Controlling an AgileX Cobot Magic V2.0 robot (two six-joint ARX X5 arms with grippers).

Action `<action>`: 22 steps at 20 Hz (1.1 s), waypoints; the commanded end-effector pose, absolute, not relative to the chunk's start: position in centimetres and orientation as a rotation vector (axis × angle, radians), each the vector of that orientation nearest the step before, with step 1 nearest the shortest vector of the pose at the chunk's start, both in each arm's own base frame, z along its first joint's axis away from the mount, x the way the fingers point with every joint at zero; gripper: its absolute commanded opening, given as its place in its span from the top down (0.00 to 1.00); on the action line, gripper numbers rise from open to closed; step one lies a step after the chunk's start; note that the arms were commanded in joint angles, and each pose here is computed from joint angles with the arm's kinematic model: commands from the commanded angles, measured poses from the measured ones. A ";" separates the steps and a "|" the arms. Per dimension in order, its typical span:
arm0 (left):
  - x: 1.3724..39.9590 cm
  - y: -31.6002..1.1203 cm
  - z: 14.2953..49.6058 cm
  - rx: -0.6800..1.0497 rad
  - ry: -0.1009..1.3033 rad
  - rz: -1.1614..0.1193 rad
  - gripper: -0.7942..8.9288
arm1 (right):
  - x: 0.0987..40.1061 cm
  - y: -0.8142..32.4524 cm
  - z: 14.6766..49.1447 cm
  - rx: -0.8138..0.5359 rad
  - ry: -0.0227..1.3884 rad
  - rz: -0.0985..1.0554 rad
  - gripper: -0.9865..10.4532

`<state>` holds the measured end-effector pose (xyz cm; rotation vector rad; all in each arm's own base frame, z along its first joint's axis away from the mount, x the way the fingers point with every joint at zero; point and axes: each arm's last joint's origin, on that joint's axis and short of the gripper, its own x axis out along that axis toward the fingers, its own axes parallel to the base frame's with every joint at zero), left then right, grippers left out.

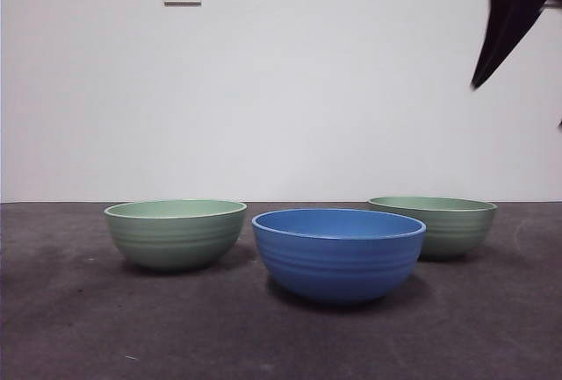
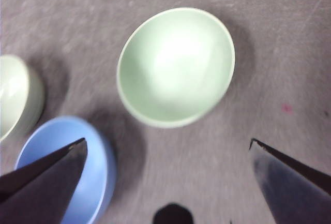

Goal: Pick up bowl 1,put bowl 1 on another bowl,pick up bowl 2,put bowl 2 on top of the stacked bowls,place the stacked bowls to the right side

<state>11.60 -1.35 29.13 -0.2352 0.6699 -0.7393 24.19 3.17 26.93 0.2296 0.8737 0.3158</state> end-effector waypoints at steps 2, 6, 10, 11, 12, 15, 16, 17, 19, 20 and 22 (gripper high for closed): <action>11.6 -1.5 29.2 -0.232 0.663 -0.755 0.36 | 26.9 3.4 24.8 0.293 0.893 0.277 0.40; 11.6 -1.5 29.2 -0.231 0.664 -0.757 0.36 | 28.9 3.5 22.5 0.300 0.920 0.217 0.40; 11.6 -1.5 29.2 -0.231 0.663 -0.757 0.36 | 30.6 3.6 20.0 0.317 0.956 0.198 0.47; 11.6 -1.5 29.2 -0.231 0.663 -0.757 0.36 | 30.9 3.6 19.5 0.322 0.965 0.194 0.51; 11.6 -1.5 29.2 -0.231 0.663 -0.757 0.36 | 31.2 3.6 18.9 0.324 0.971 0.192 0.54; 11.6 -1.5 29.2 -0.231 0.664 -0.756 0.36 | 31.7 3.7 18.2 0.324 0.968 0.193 0.74; 11.6 -1.5 29.2 -0.231 0.664 -0.756 0.36 | 31.8 3.7 18.1 0.323 0.962 0.193 0.81; 11.6 -1.5 29.2 -0.231 0.664 -0.756 0.36 | 31.9 3.7 18.2 0.322 0.950 0.192 0.81; 11.6 -1.5 29.2 -0.231 0.664 -0.756 0.36 | 32.0 3.6 18.2 0.309 0.937 0.166 0.81; 11.6 -1.5 29.2 -0.231 0.665 -0.756 0.36 | 32.0 3.5 18.1 0.305 0.939 0.155 0.81; 11.6 -1.5 29.2 -0.231 0.665 -0.756 0.36 | 32.1 3.5 17.9 0.302 0.947 0.147 0.81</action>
